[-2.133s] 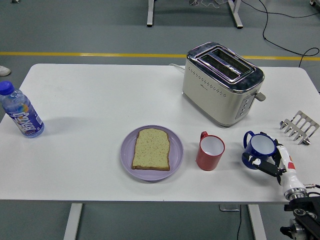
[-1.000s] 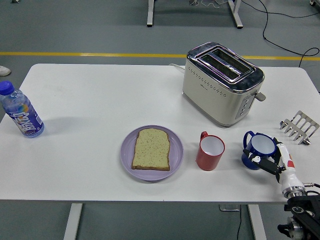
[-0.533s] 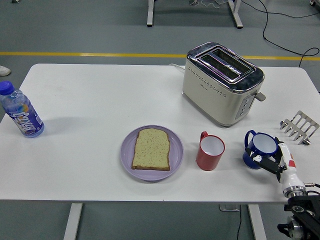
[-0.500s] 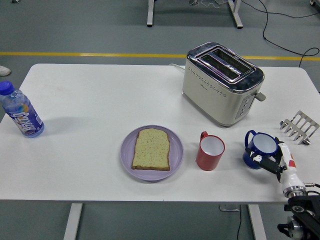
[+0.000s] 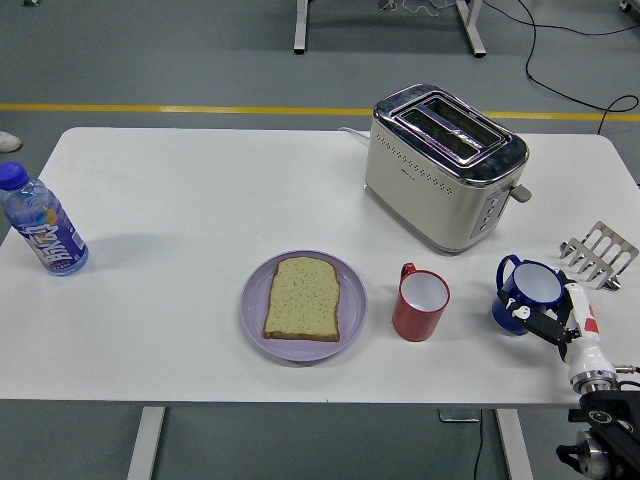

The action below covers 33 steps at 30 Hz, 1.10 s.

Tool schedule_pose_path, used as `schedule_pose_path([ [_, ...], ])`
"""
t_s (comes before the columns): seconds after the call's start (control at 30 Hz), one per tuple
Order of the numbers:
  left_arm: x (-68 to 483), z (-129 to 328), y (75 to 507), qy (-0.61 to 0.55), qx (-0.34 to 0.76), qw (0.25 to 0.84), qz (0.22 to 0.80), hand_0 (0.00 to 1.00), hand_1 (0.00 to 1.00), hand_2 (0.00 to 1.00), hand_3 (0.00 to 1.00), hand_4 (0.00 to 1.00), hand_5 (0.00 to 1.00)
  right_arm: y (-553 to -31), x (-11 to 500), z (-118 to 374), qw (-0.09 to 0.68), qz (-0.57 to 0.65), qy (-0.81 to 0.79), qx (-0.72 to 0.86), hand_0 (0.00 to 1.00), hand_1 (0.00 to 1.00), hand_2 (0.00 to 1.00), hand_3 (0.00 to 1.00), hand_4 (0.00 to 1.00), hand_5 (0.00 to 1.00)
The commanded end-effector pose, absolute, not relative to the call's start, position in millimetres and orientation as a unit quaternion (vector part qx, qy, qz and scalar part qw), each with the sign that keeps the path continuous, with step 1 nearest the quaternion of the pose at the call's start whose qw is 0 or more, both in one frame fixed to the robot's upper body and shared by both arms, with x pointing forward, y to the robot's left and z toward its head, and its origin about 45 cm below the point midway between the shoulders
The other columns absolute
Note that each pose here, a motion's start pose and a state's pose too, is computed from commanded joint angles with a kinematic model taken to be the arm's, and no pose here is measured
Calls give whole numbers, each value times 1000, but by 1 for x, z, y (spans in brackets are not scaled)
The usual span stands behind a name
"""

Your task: Pick up the cup,pour liquid into bread,place the cup on the desk

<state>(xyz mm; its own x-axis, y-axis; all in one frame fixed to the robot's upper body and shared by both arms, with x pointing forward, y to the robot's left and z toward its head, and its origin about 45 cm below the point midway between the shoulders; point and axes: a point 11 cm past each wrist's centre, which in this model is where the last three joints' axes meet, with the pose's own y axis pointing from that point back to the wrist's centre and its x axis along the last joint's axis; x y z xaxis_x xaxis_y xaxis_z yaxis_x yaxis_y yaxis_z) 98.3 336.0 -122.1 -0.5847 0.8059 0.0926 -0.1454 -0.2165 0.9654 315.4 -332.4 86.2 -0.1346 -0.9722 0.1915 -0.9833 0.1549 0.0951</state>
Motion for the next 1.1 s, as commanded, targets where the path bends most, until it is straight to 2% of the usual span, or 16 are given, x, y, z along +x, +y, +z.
schedule_pose_path([
  [0.07, 98, -122, 336, 530, 312, 333, 715, 690, 756, 773, 611, 396, 998, -333, 316, 88, 102, 28, -754, 649, 538, 498, 557, 611, 759, 2],
  [0.1, 98, -122, 336, 530, 312, 333, 715, 690, 756, 773, 611, 396, 998, -333, 316, 90, 100, 29, -754, 648, 505, 479, 542, 592, 754, 2],
  [0.27, 98, -122, 336, 530, 313, 333, 715, 690, 756, 773, 611, 396, 998, -333, 320, 100, 90, 35, -755, 648, 505, 479, 542, 592, 754, 2],
  [0.3, 98, -122, 336, 530, 313, 332, 715, 690, 756, 773, 611, 396, 998, -333, 320, 101, 89, 36, -755, 648, 436, 428, 523, 556, 753, 2],
  [0.47, 97, -122, 337, 529, 315, 332, 714, 690, 756, 773, 611, 396, 998, -333, 323, 111, 79, 44, -758, 646, 436, 428, 523, 556, 753, 2],
  [0.5, 97, -122, 337, 529, 315, 332, 714, 690, 756, 773, 611, 396, 998, -334, 324, 113, 78, 45, -759, 645, 397, 416, 520, 544, 754, 2],
  [1.1, 97, -122, 339, 528, 311, 331, 717, 690, 756, 773, 611, 396, 998, -328, 335, 172, 74, 90, -750, 651, 377, 401, 515, 523, 756, 2],
])
